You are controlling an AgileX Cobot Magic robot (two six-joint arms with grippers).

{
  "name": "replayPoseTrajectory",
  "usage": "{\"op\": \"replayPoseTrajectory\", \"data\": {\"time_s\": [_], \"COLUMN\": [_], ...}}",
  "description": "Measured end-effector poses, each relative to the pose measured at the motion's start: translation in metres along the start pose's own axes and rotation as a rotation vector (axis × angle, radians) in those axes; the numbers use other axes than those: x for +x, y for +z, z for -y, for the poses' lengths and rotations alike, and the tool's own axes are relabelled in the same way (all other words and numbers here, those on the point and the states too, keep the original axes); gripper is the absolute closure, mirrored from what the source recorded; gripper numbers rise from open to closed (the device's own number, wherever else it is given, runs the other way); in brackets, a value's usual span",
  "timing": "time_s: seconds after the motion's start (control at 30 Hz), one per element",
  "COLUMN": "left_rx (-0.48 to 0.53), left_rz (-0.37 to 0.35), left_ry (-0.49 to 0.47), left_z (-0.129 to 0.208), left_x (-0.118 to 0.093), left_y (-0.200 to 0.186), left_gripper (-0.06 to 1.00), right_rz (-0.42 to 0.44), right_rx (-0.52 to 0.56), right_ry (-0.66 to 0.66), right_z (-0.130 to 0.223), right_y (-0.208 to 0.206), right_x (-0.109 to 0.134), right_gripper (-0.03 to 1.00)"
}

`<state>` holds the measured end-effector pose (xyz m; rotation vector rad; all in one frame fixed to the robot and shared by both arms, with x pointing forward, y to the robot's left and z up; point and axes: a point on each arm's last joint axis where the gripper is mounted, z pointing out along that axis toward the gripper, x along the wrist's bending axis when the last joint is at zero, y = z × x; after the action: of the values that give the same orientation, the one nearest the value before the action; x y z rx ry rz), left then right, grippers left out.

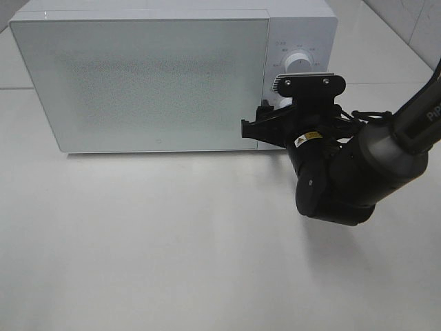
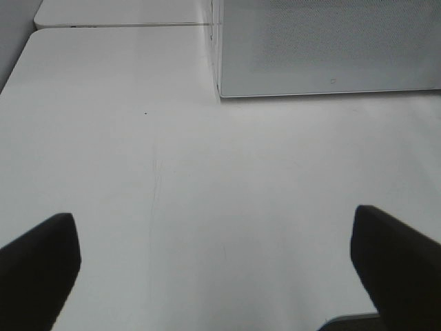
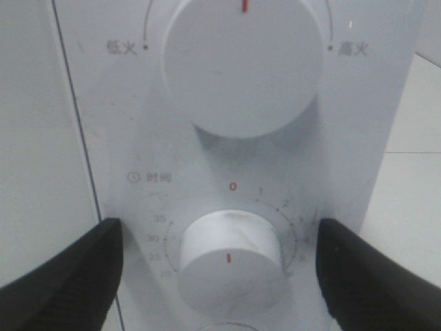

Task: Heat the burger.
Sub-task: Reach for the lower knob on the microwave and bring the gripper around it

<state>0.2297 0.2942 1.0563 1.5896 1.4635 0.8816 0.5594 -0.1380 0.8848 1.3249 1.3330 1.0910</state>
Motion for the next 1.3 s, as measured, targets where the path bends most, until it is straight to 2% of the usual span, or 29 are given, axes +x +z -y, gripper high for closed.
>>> {"op": "replayPoseTrajectory", "data": {"time_s": [0.13, 0.2, 0.23, 0.27, 0.3, 1.03, 1.2, 1.27, 1.3], "left_rx": [0.000, 0.000, 0.000, 0.000, 0.000, 0.000, 0.000, 0.000, 0.000], "left_rz": [0.000, 0.000, 0.000, 0.000, 0.000, 0.000, 0.000, 0.000, 0.000], "left_ry": [0.000, 0.000, 0.000, 0.000, 0.000, 0.000, 0.000, 0.000, 0.000], "left_z": [0.0000, 0.0000, 0.0000, 0.0000, 0.0000, 0.0000, 0.0000, 0.0000, 0.0000], "left_x": [0.0000, 0.0000, 0.0000, 0.0000, 0.0000, 0.0000, 0.0000, 0.0000, 0.0000], "left_y": [0.0000, 0.0000, 0.0000, 0.0000, 0.0000, 0.0000, 0.0000, 0.0000, 0.0000], "left_gripper": [-0.05, -0.05, -0.05, -0.05, -0.05, -0.05, -0.05, -0.05, -0.05], "right_rz": [0.000, 0.000, 0.000, 0.000, 0.007, 0.002, -0.008, -0.011, -0.011], "right_rx": [0.000, 0.000, 0.000, 0.000, 0.003, 0.002, -0.001, -0.001, -0.001], "right_ry": [0.000, 0.000, 0.000, 0.000, 0.004, 0.110, 0.211, 0.317, 0.317], "right_z": [0.0000, 0.0000, 0.0000, 0.0000, 0.0003, 0.0002, 0.0003, 0.0005, 0.0005], "right_y": [0.0000, 0.0000, 0.0000, 0.0000, 0.0000, 0.0000, 0.0002, 0.0000, 0.0000], "right_x": [0.0000, 0.0000, 0.0000, 0.0000, -0.0006, -0.0002, -0.0009, -0.0011, -0.0011], "right_gripper": [0.27, 0.38, 0.38, 0.43, 0.54, 0.55, 0.55, 0.55, 0.55]}}
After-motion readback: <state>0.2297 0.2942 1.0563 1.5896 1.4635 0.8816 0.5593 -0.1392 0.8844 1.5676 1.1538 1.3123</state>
